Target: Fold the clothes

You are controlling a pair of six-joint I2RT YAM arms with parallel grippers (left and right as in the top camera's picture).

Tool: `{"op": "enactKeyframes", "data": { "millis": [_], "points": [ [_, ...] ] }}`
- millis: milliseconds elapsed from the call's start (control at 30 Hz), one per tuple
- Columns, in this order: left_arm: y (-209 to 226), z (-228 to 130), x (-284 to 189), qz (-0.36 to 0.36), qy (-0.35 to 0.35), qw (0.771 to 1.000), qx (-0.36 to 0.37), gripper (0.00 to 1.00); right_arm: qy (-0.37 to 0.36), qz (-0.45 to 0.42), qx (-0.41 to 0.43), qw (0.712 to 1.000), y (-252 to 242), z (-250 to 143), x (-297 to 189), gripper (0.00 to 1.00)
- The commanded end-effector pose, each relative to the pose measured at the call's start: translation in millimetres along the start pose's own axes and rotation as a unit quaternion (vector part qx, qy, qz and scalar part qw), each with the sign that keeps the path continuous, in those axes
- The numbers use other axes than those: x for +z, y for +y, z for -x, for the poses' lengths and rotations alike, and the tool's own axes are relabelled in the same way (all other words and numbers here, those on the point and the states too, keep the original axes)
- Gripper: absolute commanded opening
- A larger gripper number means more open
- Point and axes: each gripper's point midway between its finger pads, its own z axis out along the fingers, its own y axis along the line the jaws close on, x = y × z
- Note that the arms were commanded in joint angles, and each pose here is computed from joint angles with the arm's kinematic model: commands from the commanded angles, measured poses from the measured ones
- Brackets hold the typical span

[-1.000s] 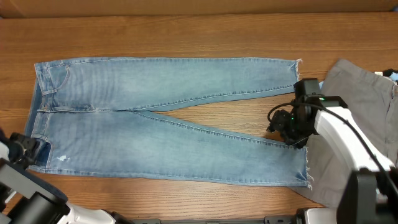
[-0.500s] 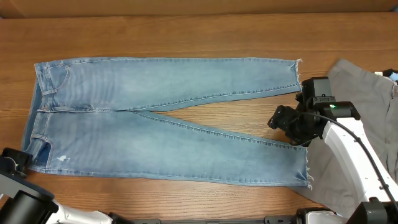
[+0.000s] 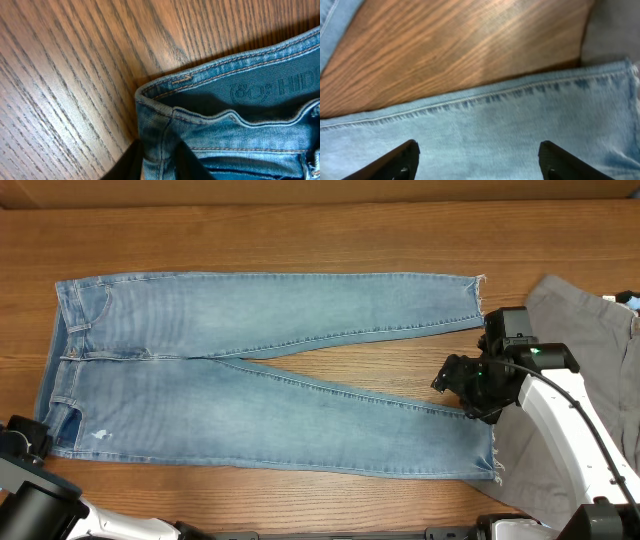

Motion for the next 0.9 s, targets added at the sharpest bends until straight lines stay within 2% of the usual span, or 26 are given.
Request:
{"op": "enactKeyframes", "data": {
  "millis": [0, 100, 133, 200, 433, 500, 633, 767, 867],
  "points": [
    [3.4, -3.4, 4.9, 0.007, 0.009, 1.000, 0.006, 0.13, -0.002, 0.001, 0.076, 0.997, -7.3, 4.0, -9.3, 0.83],
    [3.8, -4.0, 5.0, 0.008, 0.011, 1.000, 0.006, 0.12, -0.001, -0.004, 0.107, 0.994, -20.6, 8.4, -12.5, 0.84],
    [3.8, -4.0, 5.0, 0.008, 0.011, 1.000, 0.006, 0.16, -0.001, -0.004, 0.116, 0.993, -24.8, 10.3, -13.5, 0.84],
    [6.2, -5.6, 4.8, 0.014, 0.013, 1.000, 0.005, 0.34, -0.003, -0.005, 0.125, 0.992, -30.6, 13.6, -15.0, 0.84],
    [17.9, 0.6, 3.5, 0.022, 0.003, 1.000, -0.007, 0.45, -0.002, -0.007, 0.128, 0.992, -37.0, 14.6, -16.6, 0.85],
    [16.8, 7.0, 3.5, 0.014, -0.009, 1.000, 0.001, 0.43, -0.004, -0.006, 0.127, 0.992, -36.5, 15.7, -16.6, 0.85],
    [16.2, 9.9, 6.5, 0.011, -0.014, 1.000, 0.005, 0.23, -0.004, -0.006, 0.127, 0.992, -36.6, 15.5, -16.6, 0.85],
    [19.0, 3.4, 18.5, 0.015, 0.004, 1.000, 0.003, 0.16, -0.004, -0.006, 0.128, 0.992, -36.6, 15.5, -16.5, 0.90],
    [20.2, -3.2, 26.3, 0.015, 0.020, 1.000, 0.001, 0.15, -0.003, -0.007, 0.128, 0.992, -36.8, 15.0, -16.2, 0.91]
  ]
}}
